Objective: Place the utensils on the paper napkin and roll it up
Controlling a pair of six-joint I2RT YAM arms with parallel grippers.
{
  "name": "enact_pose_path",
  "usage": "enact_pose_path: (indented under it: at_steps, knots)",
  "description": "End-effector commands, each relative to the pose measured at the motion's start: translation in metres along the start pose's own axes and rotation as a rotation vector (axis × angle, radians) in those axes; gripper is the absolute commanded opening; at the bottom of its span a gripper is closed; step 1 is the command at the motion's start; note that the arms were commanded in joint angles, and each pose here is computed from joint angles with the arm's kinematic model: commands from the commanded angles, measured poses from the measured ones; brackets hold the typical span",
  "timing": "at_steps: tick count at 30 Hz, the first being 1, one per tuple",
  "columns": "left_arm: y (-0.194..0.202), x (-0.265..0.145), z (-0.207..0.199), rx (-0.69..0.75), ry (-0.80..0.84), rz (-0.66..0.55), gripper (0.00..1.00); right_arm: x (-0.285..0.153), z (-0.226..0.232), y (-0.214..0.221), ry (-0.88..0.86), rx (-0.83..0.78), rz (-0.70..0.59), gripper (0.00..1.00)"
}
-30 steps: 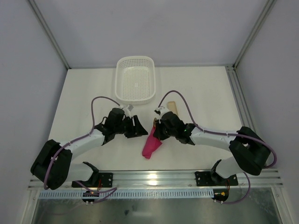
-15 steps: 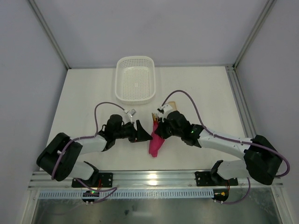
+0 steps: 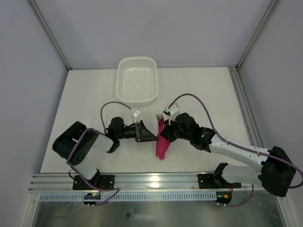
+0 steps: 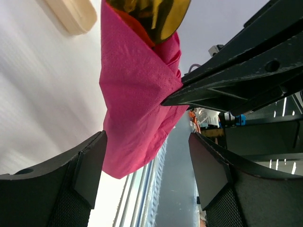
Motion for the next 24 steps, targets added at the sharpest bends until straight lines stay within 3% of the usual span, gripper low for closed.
enact_pose_path:
  at_steps: [1, 24]
  knots:
    - [-0.019, 0.003, -0.021, 0.131, 0.102, -0.034, 0.75, -0.017, 0.023, -0.036, -0.082, -0.041, -0.112, 0.04]
    - [-0.036, -0.003, -0.072, 0.265, 0.152, -0.014, 0.79, -0.084, 0.07, -0.078, -0.335, -0.077, -0.276, 0.04]
Point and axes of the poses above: each gripper's point midway between its finger pads, its own x axis out along the fingers, its own z axis along the line the jaws close on, y = z × x, the point moved 6 cm from there along -x, back along the fingers, and after that the axes turned 9 degrees about x, right-handed, at the moved point
